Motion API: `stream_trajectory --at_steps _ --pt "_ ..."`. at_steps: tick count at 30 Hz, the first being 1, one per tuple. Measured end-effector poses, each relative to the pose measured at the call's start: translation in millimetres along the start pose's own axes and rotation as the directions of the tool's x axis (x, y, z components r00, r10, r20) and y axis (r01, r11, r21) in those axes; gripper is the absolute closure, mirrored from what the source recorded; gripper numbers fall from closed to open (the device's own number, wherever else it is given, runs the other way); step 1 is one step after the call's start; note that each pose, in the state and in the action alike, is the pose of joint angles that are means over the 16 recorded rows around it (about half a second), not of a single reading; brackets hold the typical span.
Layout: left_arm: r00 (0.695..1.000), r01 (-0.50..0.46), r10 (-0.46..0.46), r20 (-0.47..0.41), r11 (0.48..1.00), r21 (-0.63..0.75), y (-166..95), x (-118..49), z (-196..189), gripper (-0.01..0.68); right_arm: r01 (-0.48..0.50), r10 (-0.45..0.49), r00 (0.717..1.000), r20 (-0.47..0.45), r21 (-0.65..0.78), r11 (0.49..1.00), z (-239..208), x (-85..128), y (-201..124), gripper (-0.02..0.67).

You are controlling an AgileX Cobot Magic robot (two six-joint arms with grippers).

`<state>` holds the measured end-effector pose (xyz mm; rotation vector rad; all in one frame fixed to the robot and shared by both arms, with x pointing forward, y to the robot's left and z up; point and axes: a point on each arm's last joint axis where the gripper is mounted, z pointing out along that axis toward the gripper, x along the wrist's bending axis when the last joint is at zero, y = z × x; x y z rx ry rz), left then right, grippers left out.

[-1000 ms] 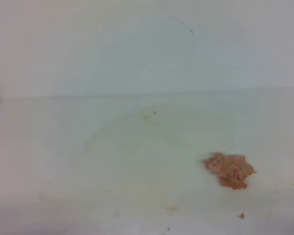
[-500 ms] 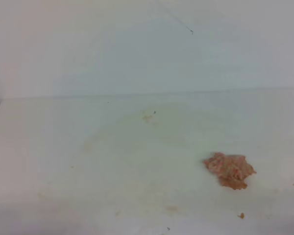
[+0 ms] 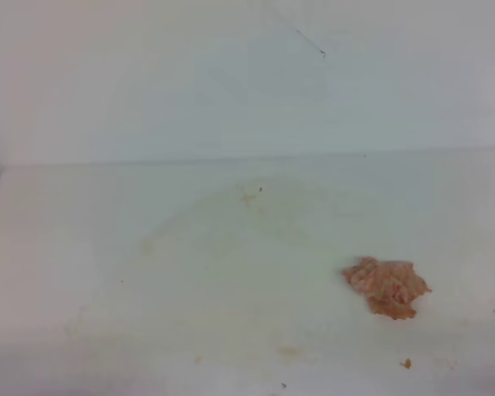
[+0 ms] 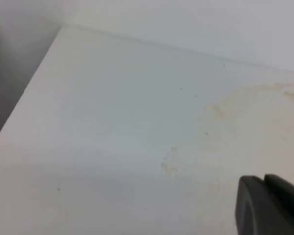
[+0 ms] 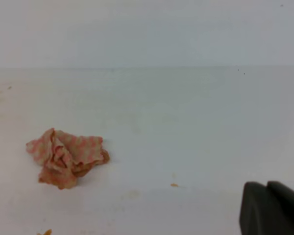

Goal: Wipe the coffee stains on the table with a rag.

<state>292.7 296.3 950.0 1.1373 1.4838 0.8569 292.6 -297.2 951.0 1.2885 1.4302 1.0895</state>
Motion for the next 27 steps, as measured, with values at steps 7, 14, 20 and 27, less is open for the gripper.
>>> stream_trajectory --at_steps 7,14,20,27 --pt "1.000 0.000 0.000 0.000 1.000 0.000 0.0 0.0 0.0 0.672 0.000 0.000 1.000 0.000 0.000 1.000 0.0 0.0 0.0 0.652" --pt "1.000 0.000 0.000 0.000 1.000 0.000 0.0 0.0 0.0 0.672 0.000 0.000 1.000 0.000 0.000 1.000 0.0 0.0 0.0 0.652" --pt "1.000 0.000 0.000 0.000 1.000 0.000 0.0 0.0 0.0 0.672 0.000 0.000 1.000 0.000 0.001 1.000 -0.1 0.0 0.4 0.652" --pt "1.000 0.000 0.000 0.000 1.000 0.000 0.0 0.0 0.0 0.672 0.000 0.000 1.000 0.000 0.001 1.000 -0.2 -0.1 0.8 0.651"
